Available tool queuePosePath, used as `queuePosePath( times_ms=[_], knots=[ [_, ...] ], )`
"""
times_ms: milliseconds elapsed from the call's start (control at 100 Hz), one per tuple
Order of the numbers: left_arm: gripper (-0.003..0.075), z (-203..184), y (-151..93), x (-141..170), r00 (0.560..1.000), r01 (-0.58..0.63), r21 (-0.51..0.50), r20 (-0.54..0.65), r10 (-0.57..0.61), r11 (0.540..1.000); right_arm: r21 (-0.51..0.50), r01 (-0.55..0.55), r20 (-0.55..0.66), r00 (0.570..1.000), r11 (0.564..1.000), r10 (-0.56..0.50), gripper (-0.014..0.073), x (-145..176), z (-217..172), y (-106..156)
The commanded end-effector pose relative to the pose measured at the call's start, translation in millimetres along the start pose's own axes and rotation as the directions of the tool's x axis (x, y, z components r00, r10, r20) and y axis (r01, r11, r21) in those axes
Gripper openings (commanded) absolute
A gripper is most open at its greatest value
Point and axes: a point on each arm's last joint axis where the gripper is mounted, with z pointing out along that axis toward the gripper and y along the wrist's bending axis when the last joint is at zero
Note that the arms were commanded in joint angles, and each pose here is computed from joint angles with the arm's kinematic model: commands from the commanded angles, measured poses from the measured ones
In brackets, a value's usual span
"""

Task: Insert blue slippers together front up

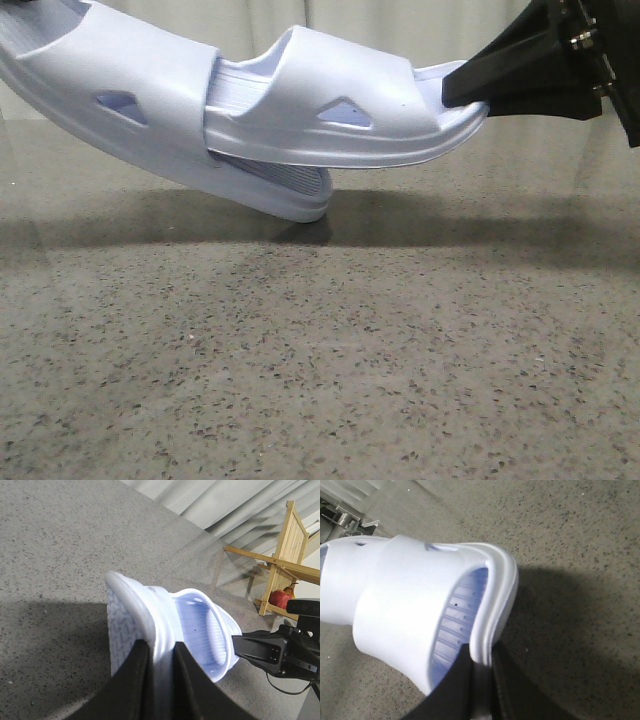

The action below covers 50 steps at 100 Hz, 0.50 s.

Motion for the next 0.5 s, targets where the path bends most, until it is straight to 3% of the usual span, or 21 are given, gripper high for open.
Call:
queuePosePath(
  times_ms=[0,130,350,490],
  knots=[
    [0.0015,1,-31,4,0.998,-0.002,0.223,-0.068,0.017,0.975,-0.249,0.021,0.012,1.000,0.968,-0.019,-0.0106,-7,-3,35],
    [0.0015,-3,-27,1,0.999,-0.007,0.194,-0.044,0.016,0.981,-0.219,0.026,0.020,1.000,0.975,-0.022,-0.0090,-9,-7,28],
    [0.0015,-22,-15,-8,1.000,-0.020,0.105,0.025,0.018,0.994,-0.222,0.018,0.048,0.999,0.975,-0.008,0.0122,-17,-24,13],
    [0.0015,-29,-9,-12,0.998,-0.010,0.075,0.060,0.006,0.997,-0.240,0.006,0.074,0.997,0.971,0.012,0.0180,-22,-36,5]
  ],
)
